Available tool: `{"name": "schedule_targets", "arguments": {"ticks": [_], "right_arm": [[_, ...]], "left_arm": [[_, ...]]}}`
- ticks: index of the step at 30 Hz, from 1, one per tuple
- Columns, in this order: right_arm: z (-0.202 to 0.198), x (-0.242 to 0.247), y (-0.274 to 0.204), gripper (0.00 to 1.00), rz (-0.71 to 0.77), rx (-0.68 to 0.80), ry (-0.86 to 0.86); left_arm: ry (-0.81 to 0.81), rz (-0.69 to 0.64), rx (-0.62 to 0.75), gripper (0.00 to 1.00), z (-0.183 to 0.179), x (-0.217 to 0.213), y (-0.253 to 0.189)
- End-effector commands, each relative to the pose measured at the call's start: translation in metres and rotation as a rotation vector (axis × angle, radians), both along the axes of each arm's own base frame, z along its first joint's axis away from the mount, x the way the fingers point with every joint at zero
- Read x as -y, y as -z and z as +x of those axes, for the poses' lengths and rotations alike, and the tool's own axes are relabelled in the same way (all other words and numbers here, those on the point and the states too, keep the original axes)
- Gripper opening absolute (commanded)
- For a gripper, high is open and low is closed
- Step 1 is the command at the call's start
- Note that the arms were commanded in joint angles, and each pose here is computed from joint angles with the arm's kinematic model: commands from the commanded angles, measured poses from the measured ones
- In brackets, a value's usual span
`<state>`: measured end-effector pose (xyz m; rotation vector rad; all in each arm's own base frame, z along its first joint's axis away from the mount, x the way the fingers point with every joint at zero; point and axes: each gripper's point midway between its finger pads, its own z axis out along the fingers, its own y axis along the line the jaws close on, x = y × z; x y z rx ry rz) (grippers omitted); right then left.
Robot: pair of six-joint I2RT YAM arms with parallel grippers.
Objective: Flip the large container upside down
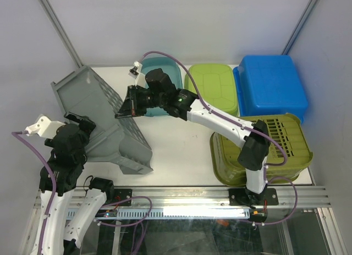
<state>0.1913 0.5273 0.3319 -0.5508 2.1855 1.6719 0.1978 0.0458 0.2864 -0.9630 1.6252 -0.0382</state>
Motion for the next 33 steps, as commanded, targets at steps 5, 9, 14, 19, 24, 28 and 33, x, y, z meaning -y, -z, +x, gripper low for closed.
{"name": "schedule_targets", "arguments": {"ticks": [5, 9, 14, 19, 24, 28, 33], "right_arm": [[-0.145, 0.014, -0.154, 0.00, 0.429, 0.171, -0.377], [-0.151, 0.016, -0.158, 0.00, 0.439, 0.175, -0.384], [-0.152, 0.018, -0.158, 0.00, 0.440, 0.211, -0.379], [-0.158, 0.023, -0.163, 0.00, 0.445, 0.242, -0.376], [-0.162, 0.022, -0.161, 0.00, 0.445, 0.246, -0.388], [-0.165, 0.021, -0.161, 0.00, 0.446, 0.252, -0.399], [-0.161, 0.013, -0.149, 0.00, 0.411, 0.249, -0.391]], "left_arm": [[0.360, -0.159, 0.000, 0.81, 0.029, 0.076, 0.002], [0.377, -0.165, -0.014, 0.81, 0.029, 0.080, 0.011], [0.383, -0.176, -0.030, 0.81, 0.031, 0.082, 0.022], [0.402, -0.181, -0.032, 0.81, 0.031, 0.086, 0.023], [0.389, -0.168, -0.038, 0.81, 0.031, 0.083, 0.027], [0.375, -0.161, -0.051, 0.81, 0.031, 0.080, 0.032], [0.324, -0.131, -0.060, 0.82, 0.029, 0.069, 0.032]]}}
